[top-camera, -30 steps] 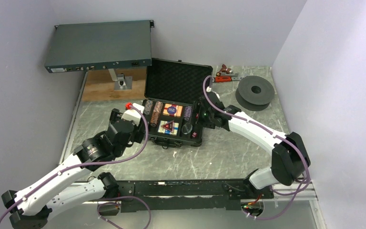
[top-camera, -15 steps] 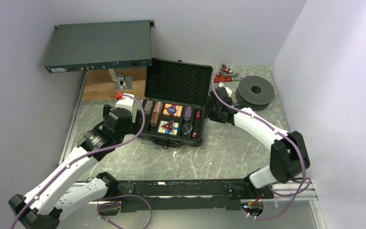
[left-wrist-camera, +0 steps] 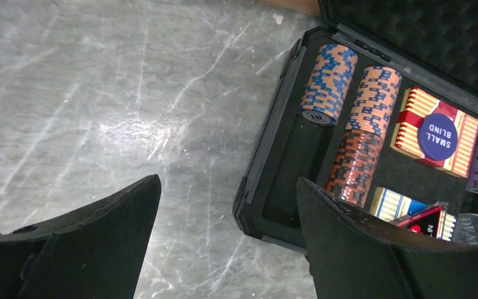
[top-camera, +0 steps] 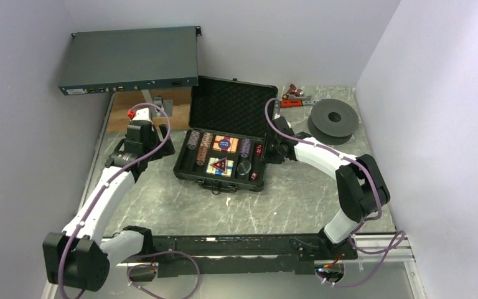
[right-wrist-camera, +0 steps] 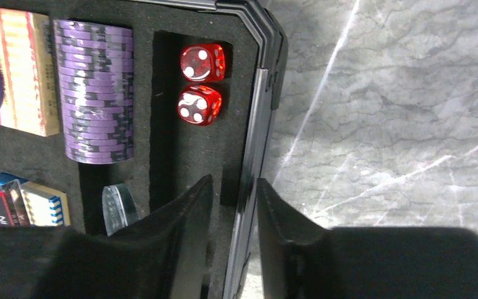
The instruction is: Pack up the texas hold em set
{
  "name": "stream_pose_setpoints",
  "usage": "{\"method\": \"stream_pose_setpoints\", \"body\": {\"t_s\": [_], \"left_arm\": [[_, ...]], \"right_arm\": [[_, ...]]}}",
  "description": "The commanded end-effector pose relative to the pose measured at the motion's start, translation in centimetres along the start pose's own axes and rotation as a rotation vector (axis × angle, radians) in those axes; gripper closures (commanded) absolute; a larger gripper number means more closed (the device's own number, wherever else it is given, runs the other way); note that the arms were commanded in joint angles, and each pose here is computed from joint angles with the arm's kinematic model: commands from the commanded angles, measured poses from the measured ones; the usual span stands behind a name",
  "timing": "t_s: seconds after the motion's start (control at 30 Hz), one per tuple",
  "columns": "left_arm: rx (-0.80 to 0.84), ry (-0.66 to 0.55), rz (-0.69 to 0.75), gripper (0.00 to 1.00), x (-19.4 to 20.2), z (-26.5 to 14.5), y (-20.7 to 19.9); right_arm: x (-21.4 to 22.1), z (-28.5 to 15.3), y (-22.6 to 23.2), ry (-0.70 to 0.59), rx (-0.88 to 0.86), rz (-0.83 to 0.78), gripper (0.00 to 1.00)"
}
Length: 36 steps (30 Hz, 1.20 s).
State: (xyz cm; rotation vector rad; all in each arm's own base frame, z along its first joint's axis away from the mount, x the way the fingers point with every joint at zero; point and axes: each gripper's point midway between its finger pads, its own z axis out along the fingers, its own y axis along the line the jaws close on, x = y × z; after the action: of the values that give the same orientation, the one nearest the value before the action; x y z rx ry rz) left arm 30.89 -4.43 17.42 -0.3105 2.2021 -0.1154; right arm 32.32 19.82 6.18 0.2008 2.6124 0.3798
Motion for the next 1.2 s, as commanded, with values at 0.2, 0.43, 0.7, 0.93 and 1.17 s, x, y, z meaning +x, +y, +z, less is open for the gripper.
{"method": "stream_pose_setpoints", "body": {"t_s": [0.2, 0.43, 0.7, 0.93, 1.17], "left_arm": [[0.083, 0.054, -0.152, 0.23, 0.4, 6.9, -1.1], [0.092, 0.126, -0.202, 0.31, 3.0, 10.5, -1.2], [0.196, 0.194, -0.197, 0.46, 5.0, 12.5, -3.0], [0.249, 0.232, -0.114, 0.53, 6.1, 13.2, -5.4], [0.37, 0.265, 0.034, 0.54, 8.1, 12.8, -11.8]], "right_arm": [[1.1, 1.3, -1.0, 0.012, -0.012, 0.024, 0.9], [1.8, 0.6, -3.0, 0.016, -0.018, 0.081, 0.93], [3.0, -0.2, -5.1, 0.021, -0.03, 0.164, 0.92], [4.7, -0.7, -5.3, 0.047, -0.054, 0.192, 0.88], [5.9, -2.9, -7.1, 0.002, -0.015, 0.26, 0.83]]}}
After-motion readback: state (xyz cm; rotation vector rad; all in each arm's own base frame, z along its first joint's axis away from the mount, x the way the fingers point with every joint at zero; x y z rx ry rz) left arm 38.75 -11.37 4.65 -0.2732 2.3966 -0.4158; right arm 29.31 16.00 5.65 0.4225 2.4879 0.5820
